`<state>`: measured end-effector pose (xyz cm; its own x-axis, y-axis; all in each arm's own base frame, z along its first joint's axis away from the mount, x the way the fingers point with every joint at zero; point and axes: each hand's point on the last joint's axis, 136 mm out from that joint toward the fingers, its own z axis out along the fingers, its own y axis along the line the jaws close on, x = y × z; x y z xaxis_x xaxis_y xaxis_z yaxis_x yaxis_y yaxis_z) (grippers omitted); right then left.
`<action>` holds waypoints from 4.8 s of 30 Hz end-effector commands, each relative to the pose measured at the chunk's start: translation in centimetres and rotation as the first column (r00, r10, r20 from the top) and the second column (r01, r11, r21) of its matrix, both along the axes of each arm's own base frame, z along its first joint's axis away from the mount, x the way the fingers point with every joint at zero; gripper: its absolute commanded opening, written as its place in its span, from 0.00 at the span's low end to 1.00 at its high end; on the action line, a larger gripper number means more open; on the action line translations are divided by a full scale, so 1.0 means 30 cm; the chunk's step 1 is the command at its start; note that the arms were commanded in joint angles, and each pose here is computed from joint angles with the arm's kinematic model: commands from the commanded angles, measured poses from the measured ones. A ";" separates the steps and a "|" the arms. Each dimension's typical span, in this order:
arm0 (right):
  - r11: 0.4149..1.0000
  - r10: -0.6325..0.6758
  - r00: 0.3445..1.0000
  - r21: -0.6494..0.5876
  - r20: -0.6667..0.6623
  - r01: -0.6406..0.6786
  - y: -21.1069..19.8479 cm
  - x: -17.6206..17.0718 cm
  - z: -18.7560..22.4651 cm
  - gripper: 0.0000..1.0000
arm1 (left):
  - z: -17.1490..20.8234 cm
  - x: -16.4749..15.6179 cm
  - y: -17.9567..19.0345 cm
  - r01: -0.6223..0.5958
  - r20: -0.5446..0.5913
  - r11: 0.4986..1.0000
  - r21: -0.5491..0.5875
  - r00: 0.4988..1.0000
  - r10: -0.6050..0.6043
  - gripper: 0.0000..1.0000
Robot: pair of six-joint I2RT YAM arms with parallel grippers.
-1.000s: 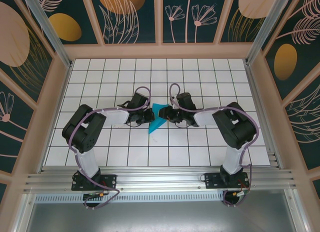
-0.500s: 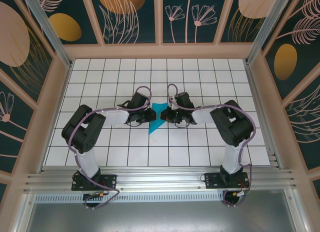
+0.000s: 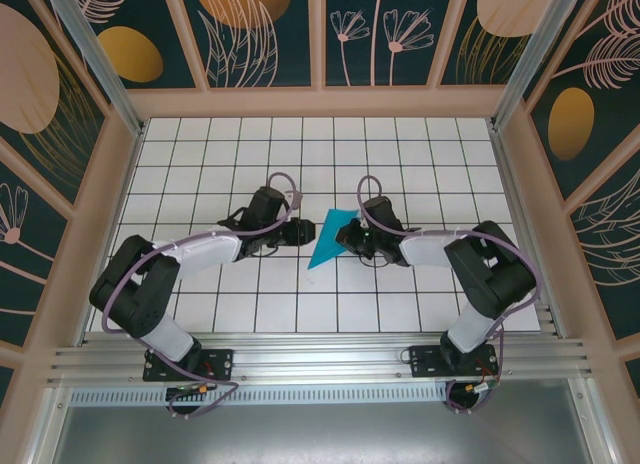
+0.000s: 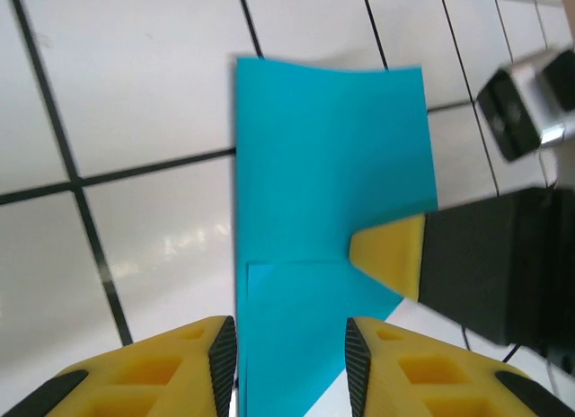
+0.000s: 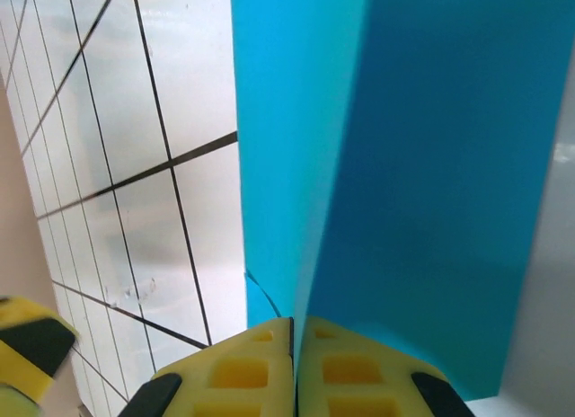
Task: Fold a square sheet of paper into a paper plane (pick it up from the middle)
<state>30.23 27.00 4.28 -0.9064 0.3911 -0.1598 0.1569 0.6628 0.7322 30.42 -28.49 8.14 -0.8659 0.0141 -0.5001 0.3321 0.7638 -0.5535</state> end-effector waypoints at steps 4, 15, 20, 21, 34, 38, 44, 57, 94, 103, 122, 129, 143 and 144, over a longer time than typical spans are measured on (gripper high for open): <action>0.997 -0.074 0.997 -0.010 -0.018 0.074 -0.016 0.010 0.015 0.09 | -0.059 -0.090 -0.064 0.127 0.080 0.979 0.160 0.987 -0.141 0.41; 0.998 -0.064 0.997 -0.018 -0.036 0.064 -0.005 0.012 0.010 0.10 | -0.119 -0.133 -0.100 0.159 0.136 0.944 0.288 0.969 -0.205 0.41; 0.998 -0.060 0.997 -0.007 -0.037 0.060 0.002 0.015 0.014 0.10 | -0.147 -0.136 -0.114 0.148 0.142 0.932 0.330 0.969 -0.204 0.38; 0.998 -0.057 0.998 -0.005 -0.038 0.057 0.004 0.013 0.014 0.10 | -0.150 -0.134 -0.114 0.141 0.147 0.931 0.336 0.969 -0.200 0.38; 0.999 -0.043 0.998 0.003 -0.044 0.043 0.018 0.017 0.021 0.10 | -0.167 -0.098 -0.105 0.080 0.193 0.922 0.378 0.967 -0.163 0.37; 0.999 -0.043 0.998 0.005 -0.045 0.043 0.020 0.021 0.024 0.10 | -0.184 -0.098 -0.107 0.083 0.186 0.918 0.388 0.968 -0.166 0.35; 0.999 -0.040 0.998 0.001 -0.048 0.040 0.022 0.022 0.021 0.10 | -0.188 -0.097 -0.102 0.067 0.200 0.911 0.406 0.967 -0.161 0.35; 0.999 -0.031 0.998 -0.012 -0.059 0.030 0.024 0.022 0.013 0.10 | -0.174 -0.079 -0.092 0.037 0.223 0.908 0.417 0.964 -0.142 0.27; 0.998 -0.040 0.991 -0.041 0.130 0.046 -0.115 0.005 0.194 0.51 | -0.182 -0.114 -0.157 0.193 0.063 0.964 0.184 0.976 -0.207 0.00; 1.000 0.017 0.986 0.001 0.165 -0.017 -0.100 0.006 0.202 0.44 | -0.165 -0.107 -0.137 0.187 -0.006 0.982 0.016 0.982 -0.187 0.01; 0.984 0.157 0.980 0.062 0.121 -0.166 0.063 0.012 0.130 0.20 | -0.195 -0.105 -0.085 0.096 -0.099 0.988 -0.120 0.989 -0.108 0.01; 0.977 0.187 0.976 0.080 0.114 -0.196 0.103 0.029 0.117 0.19 | -0.191 -0.106 -0.077 0.064 -0.112 0.987 -0.148 0.990 -0.081 0.01; 0.976 0.201 0.976 0.066 0.083 -0.206 0.130 0.066 0.049 0.19 | -0.200 -0.116 -0.052 0.025 -0.126 0.987 -0.157 0.991 -0.045 0.09; 0.977 0.200 0.976 0.061 0.080 -0.205 0.129 0.066 0.045 0.19 | -0.200 -0.115 -0.052 0.026 -0.125 0.988 -0.154 0.991 -0.045 0.11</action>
<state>31.47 29.84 4.58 -0.9573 0.2343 -0.1693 0.0208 0.6400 0.7681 26.86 -30.37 2.02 -0.9245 -0.0045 -0.3811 0.2843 0.6578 -0.6975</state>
